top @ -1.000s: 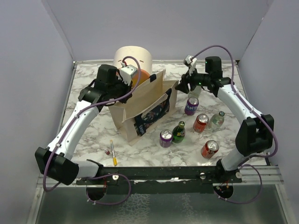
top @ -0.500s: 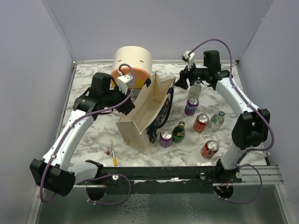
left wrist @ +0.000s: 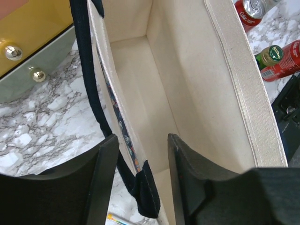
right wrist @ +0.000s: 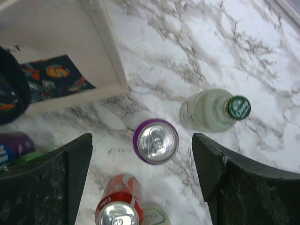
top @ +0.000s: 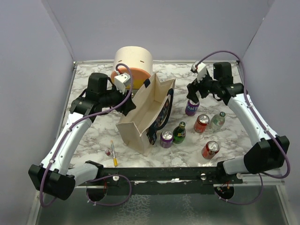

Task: Place the beverage into the canvas bag
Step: Pick up the drink from the center of the board, then place the drink in the canvas bag.

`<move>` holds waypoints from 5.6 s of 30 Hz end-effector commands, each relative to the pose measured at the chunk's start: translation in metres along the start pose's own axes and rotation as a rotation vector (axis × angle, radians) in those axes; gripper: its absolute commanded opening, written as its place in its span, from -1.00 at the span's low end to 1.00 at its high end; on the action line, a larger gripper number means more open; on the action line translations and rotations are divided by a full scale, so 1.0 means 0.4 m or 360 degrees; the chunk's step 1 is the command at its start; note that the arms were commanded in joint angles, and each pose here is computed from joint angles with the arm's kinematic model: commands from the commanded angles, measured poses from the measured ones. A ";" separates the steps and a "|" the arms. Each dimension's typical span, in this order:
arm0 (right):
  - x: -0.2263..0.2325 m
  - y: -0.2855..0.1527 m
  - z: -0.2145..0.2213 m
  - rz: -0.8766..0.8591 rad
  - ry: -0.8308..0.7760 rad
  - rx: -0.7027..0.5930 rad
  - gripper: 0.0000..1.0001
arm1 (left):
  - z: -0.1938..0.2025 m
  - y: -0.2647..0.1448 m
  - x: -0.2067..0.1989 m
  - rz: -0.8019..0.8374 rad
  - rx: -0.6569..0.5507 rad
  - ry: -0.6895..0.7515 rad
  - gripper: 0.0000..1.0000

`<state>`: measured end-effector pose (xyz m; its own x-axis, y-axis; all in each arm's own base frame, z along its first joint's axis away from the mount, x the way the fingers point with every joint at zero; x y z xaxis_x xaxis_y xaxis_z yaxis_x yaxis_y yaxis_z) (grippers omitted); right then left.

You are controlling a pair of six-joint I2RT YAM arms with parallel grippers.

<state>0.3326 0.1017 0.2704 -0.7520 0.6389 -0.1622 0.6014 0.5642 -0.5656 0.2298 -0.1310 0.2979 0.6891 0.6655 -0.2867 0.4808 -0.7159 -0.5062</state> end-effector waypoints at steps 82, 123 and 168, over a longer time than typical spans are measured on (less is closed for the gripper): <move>0.242 0.038 -0.412 -0.0638 -0.0384 -0.0485 -0.98 | -0.028 0.045 0.043 -0.0043 -0.0108 0.0166 0.06; 0.305 0.186 -0.286 -0.0549 -0.0418 0.0015 -0.98 | 0.020 0.064 0.004 0.0242 -0.0034 0.0027 -1.00; 0.301 0.226 -0.205 -0.0443 -0.0483 0.0058 -0.98 | -0.029 0.095 0.040 0.0229 0.0019 0.0120 -0.06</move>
<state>0.3145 0.2645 0.2319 -0.9342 0.3343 -0.1248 0.3069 0.5739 -0.7592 0.2643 -0.1508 0.2772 0.7598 0.5626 -0.3259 0.3801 -0.7911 -0.4793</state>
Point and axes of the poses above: each gripper's point midway between its finger pads, its own y axis out along the fingers, its own x axis along the line the jaws close on, z = x × y, the point moved 7 cm from there along -y, back along the fingers, and after that the axes turned 4 degrees about -y, right-handed, at the moved point
